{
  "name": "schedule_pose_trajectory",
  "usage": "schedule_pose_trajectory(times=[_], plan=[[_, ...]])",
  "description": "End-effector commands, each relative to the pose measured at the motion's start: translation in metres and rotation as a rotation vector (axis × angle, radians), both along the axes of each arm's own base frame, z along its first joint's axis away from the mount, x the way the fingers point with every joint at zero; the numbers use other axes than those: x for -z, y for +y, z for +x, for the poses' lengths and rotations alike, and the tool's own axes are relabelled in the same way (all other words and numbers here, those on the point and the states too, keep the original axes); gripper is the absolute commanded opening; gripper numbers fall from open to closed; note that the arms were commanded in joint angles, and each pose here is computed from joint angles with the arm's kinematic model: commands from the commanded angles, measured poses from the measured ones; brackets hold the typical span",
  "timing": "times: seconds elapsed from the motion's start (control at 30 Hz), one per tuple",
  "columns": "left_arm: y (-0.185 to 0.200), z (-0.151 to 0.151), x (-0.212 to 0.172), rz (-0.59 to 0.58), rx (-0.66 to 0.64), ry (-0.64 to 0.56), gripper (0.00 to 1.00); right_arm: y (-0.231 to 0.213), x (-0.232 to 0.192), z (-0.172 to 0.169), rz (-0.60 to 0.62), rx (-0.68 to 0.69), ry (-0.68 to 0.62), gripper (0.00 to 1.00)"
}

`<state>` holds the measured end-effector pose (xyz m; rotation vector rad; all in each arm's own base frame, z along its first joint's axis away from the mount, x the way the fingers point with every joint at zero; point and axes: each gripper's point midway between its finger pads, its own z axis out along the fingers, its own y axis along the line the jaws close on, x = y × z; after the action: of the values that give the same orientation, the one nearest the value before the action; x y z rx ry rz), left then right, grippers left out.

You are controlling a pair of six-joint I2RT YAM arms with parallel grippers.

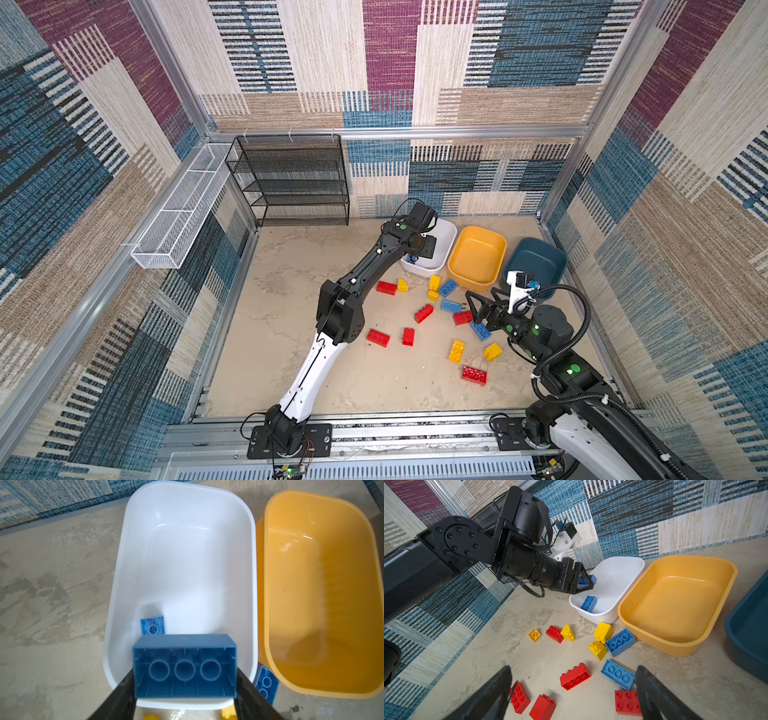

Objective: Sort the legos into containers by color
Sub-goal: 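Lift the blue brick with the left gripper and drop it into the white tub, then withdraw the left arm while the right gripper grasps a long blue brick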

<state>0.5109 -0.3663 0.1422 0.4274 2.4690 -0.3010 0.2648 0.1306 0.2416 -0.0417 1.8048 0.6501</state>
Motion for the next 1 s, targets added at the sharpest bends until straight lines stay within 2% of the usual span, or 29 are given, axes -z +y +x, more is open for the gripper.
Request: schedule_pose_trajectory(times=[0.0,0.1,0.27,0.53,0.8,0.97], plan=[[0.001,-0.001,0.004,-0.021,-0.006,0.026,0.64,0.001,-0.001,-0.001,0.011,-0.003,-0.002,0.93],[-0.001,-0.002,0.008,-0.030,0.004,0.036,0.64,0.001,0.000,-0.001,0.011,-0.004,0.002,0.93],[0.000,-0.004,0.007,-0.027,0.008,0.043,0.79,0.001,0.004,0.000,0.009,0.000,0.020,0.93],[0.014,-0.014,-0.041,-0.020,0.008,-0.019,0.89,0.000,0.016,0.004,-0.018,0.018,0.102,0.88],[0.044,-0.063,-0.095,-0.079,0.011,-0.047,0.89,-0.011,0.057,0.014,-0.107,0.106,0.279,0.79],[0.076,-0.112,-0.120,-0.171,-0.006,-0.100,0.86,-0.019,0.087,0.018,-0.165,0.164,0.352,0.64]])
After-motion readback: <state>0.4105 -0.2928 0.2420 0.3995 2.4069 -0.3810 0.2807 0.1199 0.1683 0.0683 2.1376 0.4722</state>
